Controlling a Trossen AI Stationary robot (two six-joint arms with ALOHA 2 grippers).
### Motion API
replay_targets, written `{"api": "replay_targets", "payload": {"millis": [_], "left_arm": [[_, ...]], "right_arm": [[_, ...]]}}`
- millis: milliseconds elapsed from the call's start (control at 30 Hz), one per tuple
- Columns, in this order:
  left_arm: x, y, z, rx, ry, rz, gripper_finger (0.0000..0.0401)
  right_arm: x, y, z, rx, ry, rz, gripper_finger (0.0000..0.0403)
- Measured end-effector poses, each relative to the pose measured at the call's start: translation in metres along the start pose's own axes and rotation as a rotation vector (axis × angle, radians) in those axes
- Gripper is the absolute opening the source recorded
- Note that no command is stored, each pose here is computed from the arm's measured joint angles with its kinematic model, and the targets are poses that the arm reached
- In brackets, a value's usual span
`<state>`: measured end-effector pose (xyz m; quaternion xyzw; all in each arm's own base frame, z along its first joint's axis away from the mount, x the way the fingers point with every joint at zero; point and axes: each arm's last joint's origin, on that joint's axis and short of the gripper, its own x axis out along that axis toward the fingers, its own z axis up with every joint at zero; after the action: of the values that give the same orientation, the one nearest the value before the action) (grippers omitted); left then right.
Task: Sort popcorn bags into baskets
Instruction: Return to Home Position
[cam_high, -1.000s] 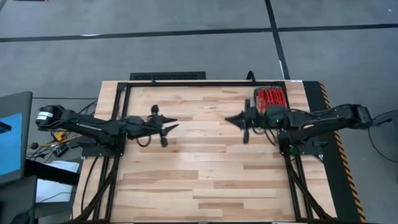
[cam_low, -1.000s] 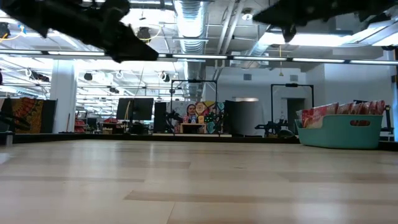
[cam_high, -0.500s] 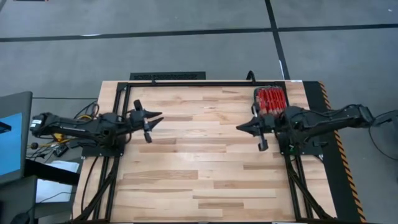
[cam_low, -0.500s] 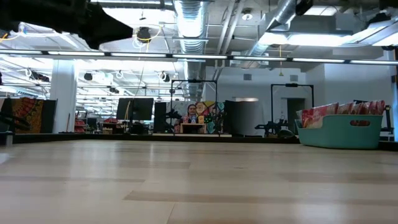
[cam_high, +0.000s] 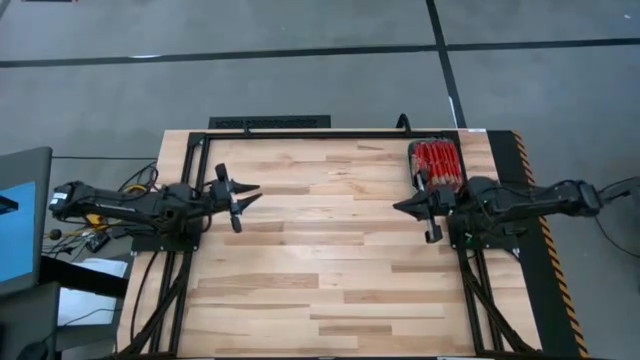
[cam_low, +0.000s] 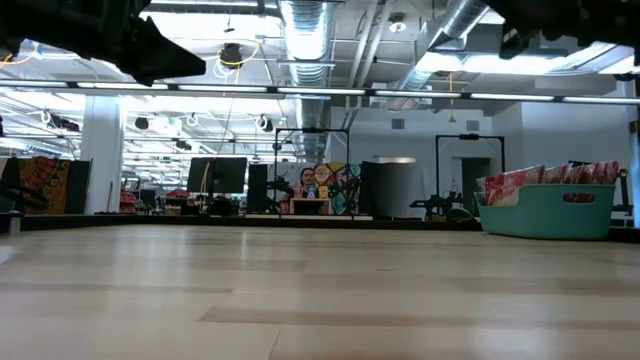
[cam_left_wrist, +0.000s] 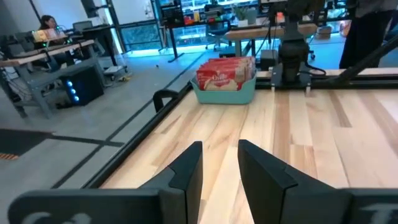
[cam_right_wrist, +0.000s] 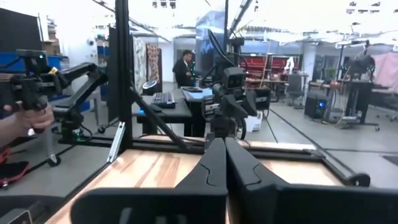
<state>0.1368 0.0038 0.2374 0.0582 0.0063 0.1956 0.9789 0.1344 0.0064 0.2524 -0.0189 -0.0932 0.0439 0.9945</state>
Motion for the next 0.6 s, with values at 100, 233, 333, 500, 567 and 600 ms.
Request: {"api": "replay_targets", "payload": {"millis": [100, 233, 333, 500, 567, 600], "left_arm": [[0.000, -0.001, -0.011, -0.009, -0.016, 0.000, 0.0093], [-0.006, 0.000, -0.029, -0.041, -0.082, 0.022, 0.0093], [-0.011, 0.002, -0.039, -0.054, -0.099, 0.033, 0.0093], [-0.022, 0.007, -0.042, -0.066, -0.118, 0.066, 0.0093], [-0.026, 0.009, -0.041, -0.069, -0.126, 0.068, 0.0093], [-0.028, 0.011, -0.041, -0.071, -0.128, 0.069, 0.0093]], "right_arm": [[-0.005, -0.001, -0.010, 0.028, 0.010, -0.008, 0.0009], [-0.009, -0.001, -0.014, 0.059, 0.009, -0.018, 0.0011], [-0.013, -0.001, -0.017, 0.053, 0.003, -0.018, 0.0006], [-0.022, 0.000, -0.019, 0.037, -0.028, 0.006, 0.0009], [-0.025, 0.001, -0.022, 0.046, -0.028, 0.008, 0.0013], [-0.027, 0.001, -0.023, 0.054, -0.022, 0.007, 0.0013]]}}
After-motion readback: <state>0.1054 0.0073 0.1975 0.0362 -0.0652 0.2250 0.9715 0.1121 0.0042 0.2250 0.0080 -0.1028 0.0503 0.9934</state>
